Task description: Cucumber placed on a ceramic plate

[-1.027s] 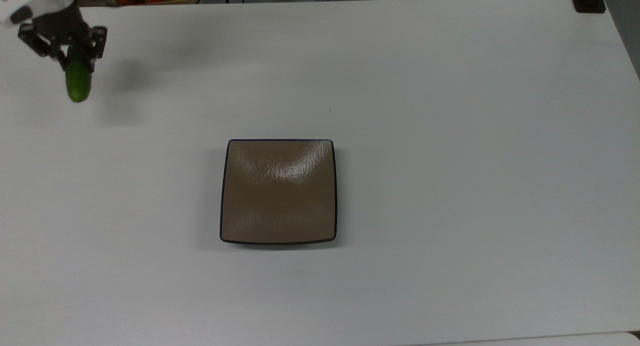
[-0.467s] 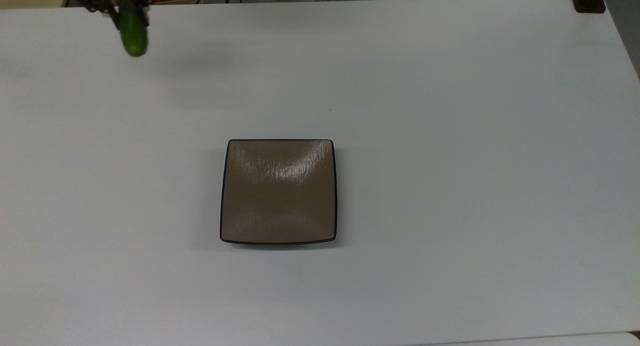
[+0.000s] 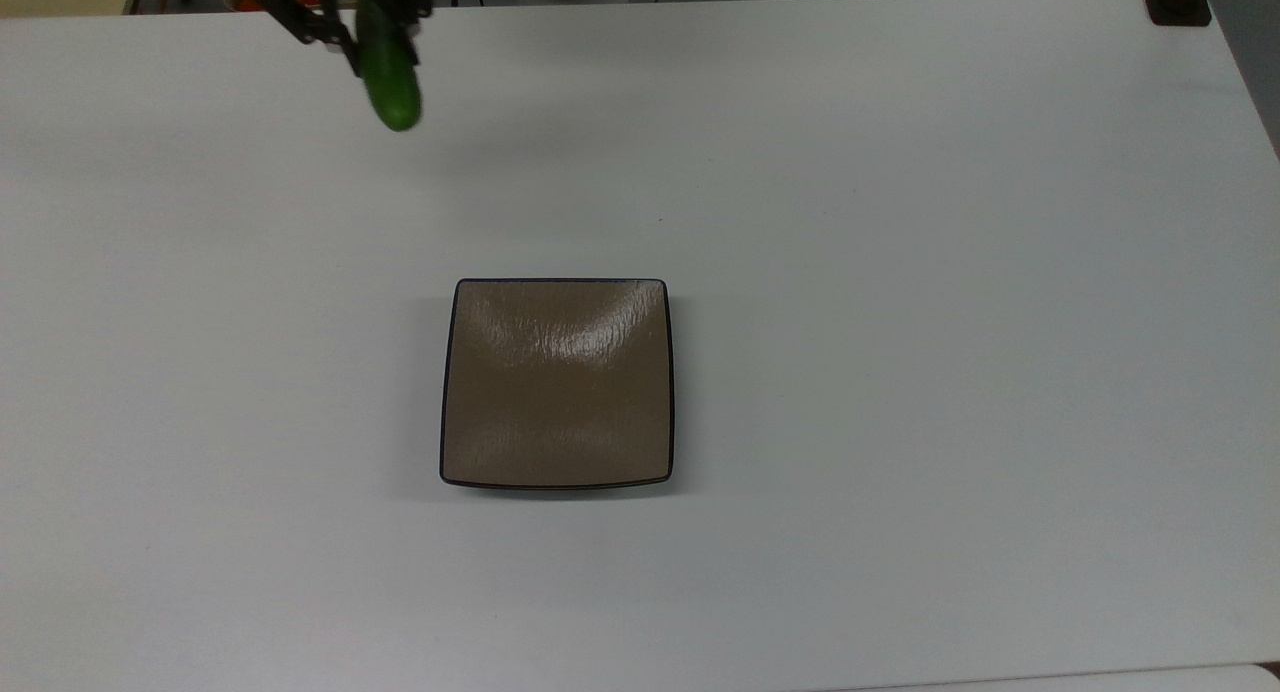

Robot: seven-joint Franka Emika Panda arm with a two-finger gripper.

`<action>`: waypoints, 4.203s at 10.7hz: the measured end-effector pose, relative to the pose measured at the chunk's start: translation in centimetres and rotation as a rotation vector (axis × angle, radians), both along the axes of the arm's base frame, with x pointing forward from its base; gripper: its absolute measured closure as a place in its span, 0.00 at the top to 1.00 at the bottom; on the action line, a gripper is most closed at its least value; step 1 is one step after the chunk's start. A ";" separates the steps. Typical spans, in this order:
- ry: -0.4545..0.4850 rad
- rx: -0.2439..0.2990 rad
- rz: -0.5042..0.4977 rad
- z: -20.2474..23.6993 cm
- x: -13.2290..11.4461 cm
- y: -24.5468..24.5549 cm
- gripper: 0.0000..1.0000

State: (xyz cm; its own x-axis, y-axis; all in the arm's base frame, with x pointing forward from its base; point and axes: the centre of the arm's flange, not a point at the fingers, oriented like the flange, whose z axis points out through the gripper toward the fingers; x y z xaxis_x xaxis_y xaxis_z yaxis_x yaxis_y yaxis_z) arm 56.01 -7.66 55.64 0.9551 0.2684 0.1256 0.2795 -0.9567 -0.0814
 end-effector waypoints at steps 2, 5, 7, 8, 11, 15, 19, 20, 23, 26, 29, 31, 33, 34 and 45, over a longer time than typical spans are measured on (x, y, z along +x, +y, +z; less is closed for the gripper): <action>-0.011 0.033 -0.038 -0.2 2.2 3.2 0.43; -0.115 0.047 -0.110 -2.2 6.6 6.8 0.43; -0.177 0.056 -0.136 -4.5 8.8 8.6 0.43; -0.204 0.062 -0.146 -6.0 9.9 9.5 0.43; -0.255 0.065 -0.147 -12.2 12.6 12.2 0.43; -0.281 0.060 -0.144 -17.4 14.1 13.6 0.43; -0.274 0.055 -0.144 -20.1 14.5 13.8 0.45; -0.275 0.055 -0.144 -20.1 14.5 13.9 0.45; -0.280 0.056 -0.144 -19.8 14.6 13.9 0.79; -0.311 0.062 -0.143 -17.1 14.5 13.8 1.00; -0.236 0.069 -0.129 -10.0 12.1 13.0 1.00; -0.151 0.071 -0.123 -4.0 8.8 11.7 1.00; -0.087 0.076 -0.151 2.0 4.6 9.9 1.00; -0.059 0.080 -0.184 4.2 2.7 9.1 1.00; 0.024 -0.082 -0.221 5.1 -0.9 12.8 1.00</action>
